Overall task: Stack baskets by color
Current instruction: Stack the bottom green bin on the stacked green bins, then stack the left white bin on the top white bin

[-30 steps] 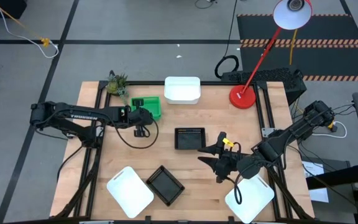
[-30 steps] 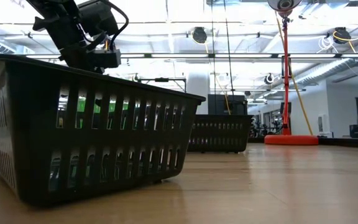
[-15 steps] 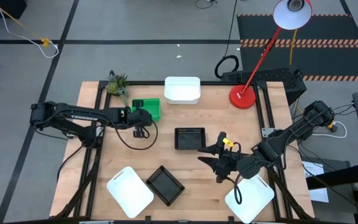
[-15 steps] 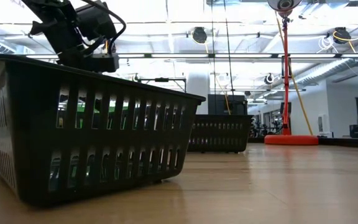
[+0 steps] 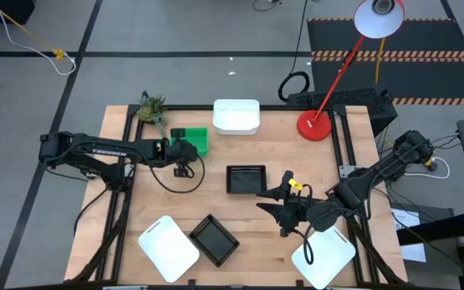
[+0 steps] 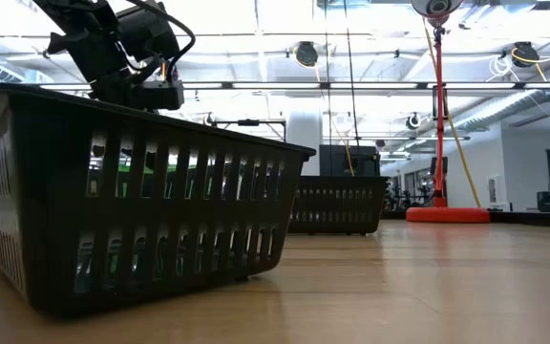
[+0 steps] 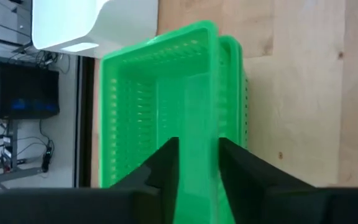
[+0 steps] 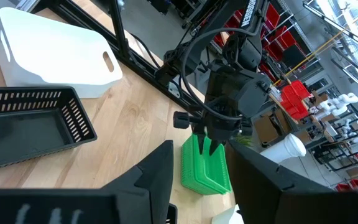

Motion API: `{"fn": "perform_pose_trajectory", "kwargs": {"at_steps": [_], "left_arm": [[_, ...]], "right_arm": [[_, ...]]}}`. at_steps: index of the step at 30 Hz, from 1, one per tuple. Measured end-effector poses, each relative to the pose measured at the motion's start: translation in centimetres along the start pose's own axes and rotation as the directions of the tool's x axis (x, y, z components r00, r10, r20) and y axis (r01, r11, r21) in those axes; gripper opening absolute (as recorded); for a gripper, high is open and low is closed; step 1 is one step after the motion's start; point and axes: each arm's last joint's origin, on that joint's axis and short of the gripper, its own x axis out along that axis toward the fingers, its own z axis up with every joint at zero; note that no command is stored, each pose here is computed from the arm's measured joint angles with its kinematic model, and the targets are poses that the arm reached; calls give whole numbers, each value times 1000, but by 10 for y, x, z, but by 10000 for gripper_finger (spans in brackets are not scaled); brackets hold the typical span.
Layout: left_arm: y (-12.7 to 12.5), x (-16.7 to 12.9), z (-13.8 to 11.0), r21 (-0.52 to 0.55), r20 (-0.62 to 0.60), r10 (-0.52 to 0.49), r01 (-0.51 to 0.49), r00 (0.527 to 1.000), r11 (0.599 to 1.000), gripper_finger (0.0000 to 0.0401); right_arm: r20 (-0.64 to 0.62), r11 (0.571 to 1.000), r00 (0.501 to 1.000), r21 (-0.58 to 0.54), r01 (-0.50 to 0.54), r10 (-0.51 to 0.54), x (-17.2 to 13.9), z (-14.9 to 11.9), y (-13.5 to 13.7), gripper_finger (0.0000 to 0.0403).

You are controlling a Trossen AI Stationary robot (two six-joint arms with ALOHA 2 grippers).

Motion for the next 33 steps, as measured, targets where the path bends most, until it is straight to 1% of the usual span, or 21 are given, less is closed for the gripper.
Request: {"fn": "perform_pose_trajectory", "kwargs": {"at_steps": [5, 8, 10, 20, 33], "left_arm": [[0, 0, 0, -15, -3, 22, -22, 1000, 1000, 169], [-2, -1, 1, -5, 2, 20, -20, 1000, 1000, 190], [-3, -2, 2, 3, 7, 17, -17, 1000, 1000, 198], [-9, -7, 4, 12, 28, 6, -6, 1000, 1000, 200], [-7, -20, 19, -14, 79, 7, -6, 997, 1000, 200]], "right_arm": [[-1, 1000, 1000, -2, -1, 1, 0, 0, 0, 139], [-5, 1000, 1000, -5, -2, 2, 0, -1, 0, 139], [-5, 1000, 1000, -5, -2, 2, 0, -1, 0, 139], [-5, 1000, 1000, -5, -2, 2, 0, -1, 0, 139], [-4, 1000, 1000, -5, -2, 2, 0, -1, 0, 139]]}}
